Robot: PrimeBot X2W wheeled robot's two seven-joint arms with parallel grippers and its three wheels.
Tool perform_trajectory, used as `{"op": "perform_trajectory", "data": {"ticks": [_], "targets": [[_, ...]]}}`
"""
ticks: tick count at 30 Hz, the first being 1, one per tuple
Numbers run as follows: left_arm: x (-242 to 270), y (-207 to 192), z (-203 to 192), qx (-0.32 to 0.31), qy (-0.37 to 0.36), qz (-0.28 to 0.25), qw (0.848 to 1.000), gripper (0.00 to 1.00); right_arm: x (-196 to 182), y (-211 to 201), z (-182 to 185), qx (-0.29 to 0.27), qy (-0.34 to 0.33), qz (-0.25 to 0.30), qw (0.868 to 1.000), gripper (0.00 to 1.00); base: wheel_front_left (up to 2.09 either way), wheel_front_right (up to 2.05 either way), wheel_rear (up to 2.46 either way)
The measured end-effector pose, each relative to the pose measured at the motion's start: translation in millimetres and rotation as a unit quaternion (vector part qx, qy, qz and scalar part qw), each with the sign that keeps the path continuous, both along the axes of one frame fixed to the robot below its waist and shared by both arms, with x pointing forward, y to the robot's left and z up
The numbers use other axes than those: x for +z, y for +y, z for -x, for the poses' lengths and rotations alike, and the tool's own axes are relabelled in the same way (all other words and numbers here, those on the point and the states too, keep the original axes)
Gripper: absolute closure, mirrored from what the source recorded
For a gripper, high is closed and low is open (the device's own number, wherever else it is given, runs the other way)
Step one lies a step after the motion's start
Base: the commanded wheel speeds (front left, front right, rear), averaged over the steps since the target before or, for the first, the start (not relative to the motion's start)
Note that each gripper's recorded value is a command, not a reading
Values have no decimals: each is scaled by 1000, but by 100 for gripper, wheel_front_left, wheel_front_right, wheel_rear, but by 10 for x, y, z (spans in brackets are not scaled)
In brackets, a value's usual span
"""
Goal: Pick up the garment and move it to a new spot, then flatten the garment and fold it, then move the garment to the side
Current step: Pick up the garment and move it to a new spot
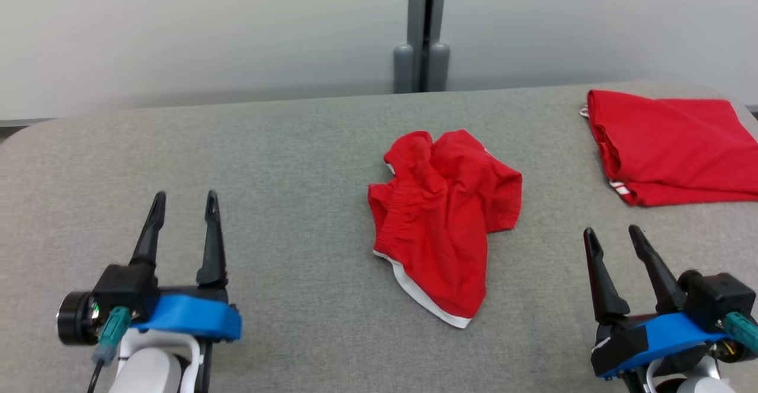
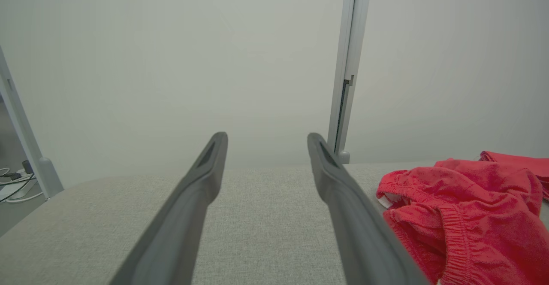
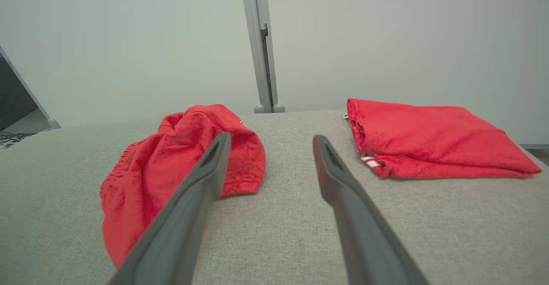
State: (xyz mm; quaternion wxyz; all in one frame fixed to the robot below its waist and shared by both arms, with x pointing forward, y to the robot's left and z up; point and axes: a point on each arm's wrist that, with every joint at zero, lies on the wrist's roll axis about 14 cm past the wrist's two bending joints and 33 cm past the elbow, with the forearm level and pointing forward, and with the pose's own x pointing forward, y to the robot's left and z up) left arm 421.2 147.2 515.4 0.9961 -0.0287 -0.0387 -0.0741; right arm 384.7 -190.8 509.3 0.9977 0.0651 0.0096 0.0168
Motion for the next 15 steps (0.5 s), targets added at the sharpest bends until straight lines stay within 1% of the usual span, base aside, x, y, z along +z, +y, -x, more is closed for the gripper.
{"op": "perform_trajectory", "data": {"ticks": [7,11,15], "targets": [[-71,370,316,55,10,-1,998,0,23,97,63,15,1,1,1000,0,0,0,0],[-168,485,486,72,24,0,997,0,-5,126,130,20,7,0,1000,0,0,0,0],[-198,517,574,79,28,-1,997,0,-33,134,184,21,12,-3,1000,0,0,0,0]]}}
